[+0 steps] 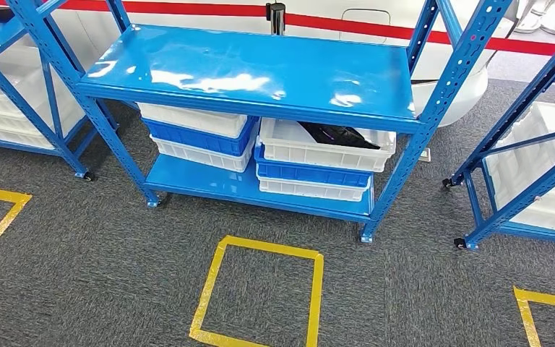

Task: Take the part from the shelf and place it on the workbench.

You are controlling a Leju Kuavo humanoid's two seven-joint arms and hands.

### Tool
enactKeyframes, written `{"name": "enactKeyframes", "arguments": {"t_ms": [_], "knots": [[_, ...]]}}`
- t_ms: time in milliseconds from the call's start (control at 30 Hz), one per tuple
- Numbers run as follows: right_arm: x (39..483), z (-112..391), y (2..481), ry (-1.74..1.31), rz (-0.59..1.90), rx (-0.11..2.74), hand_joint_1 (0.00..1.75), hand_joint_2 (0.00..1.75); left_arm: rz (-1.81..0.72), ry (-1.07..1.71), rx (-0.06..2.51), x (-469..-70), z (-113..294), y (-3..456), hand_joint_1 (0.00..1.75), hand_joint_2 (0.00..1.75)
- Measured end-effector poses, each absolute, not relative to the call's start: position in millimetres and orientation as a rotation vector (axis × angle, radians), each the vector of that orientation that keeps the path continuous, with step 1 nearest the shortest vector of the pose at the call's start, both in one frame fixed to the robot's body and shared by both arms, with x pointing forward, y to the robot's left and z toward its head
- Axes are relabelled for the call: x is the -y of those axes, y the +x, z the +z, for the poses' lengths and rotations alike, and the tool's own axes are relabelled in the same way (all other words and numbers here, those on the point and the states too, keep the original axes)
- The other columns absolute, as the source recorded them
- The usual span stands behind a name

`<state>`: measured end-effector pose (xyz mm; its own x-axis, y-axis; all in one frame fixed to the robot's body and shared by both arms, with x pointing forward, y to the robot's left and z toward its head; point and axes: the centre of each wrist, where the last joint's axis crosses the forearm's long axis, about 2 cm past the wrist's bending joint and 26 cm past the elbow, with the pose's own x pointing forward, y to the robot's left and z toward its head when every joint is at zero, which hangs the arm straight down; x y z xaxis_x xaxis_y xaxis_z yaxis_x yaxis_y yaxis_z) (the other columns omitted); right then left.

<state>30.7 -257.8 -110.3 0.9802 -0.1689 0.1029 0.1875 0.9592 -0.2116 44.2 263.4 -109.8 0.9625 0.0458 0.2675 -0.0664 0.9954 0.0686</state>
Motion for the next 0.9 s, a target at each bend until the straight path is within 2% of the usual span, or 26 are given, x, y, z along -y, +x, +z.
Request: {"name": "enactKeyframes", "arguments": {"t_ms": [900], "knots": [[288.5, -111.5, 4.6, 0.001, -0.028, 0.23, 0.0, 0.0, 0.052, 0.001, 0.247, -289.4, -111.1, 7.5, 0.0, 0.0]]}}
